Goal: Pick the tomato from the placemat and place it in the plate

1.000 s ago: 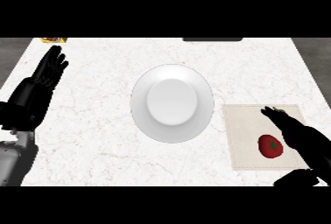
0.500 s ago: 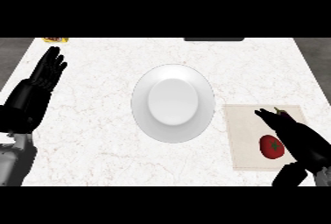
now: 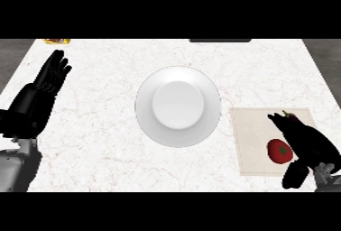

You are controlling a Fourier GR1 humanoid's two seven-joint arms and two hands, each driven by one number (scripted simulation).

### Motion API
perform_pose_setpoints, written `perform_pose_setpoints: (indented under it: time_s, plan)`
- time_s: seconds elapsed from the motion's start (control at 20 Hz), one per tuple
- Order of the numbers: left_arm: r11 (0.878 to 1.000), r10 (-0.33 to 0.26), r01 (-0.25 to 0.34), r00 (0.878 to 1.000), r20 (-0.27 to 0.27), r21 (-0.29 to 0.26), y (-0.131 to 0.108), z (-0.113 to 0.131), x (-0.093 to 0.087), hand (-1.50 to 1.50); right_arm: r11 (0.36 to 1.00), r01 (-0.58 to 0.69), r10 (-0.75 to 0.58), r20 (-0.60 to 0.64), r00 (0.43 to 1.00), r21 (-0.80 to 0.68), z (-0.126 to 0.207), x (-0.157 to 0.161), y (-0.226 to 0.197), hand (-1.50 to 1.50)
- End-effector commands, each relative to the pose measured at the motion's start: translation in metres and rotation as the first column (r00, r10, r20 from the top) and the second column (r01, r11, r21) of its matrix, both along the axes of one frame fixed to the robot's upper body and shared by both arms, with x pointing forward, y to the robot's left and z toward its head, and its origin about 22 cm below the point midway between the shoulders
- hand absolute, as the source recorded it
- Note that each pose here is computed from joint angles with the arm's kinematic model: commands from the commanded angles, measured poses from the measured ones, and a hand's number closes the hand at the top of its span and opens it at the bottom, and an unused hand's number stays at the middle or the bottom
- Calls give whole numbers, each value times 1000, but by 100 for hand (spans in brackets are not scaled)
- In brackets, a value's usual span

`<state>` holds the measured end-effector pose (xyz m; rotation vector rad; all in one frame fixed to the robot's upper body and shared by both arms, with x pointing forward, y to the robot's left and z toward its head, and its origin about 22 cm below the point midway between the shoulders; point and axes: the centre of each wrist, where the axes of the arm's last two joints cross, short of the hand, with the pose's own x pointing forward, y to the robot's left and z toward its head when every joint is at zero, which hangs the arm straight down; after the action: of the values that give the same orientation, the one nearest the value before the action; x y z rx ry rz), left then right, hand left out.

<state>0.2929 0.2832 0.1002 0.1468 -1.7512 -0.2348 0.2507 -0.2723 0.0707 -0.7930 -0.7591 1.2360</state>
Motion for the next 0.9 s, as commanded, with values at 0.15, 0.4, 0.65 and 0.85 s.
perform_pose_setpoints:
  time_s: [0.15,0.4,0.65,0.85]
  plan:
    - [1000,-3,3,1000,-11,-4,-2,4,-1,0,1000,7,-6,-35,999,18,-36,17,-9,-150]
    - [1000,-13,13,1000,2,-5,-4,12,-3,0,1000,1,1,-86,996,22,-68,-6,-34,-150]
    - [1000,-1,1,1000,1,-6,3,1,21,0,1000,8,-11,-124,992,-27,-84,11,-29,-150]
    - [1000,5,-5,1000,16,3,10,9,7,0,996,18,-29,-112,993,-93,-87,8,-26,-150]
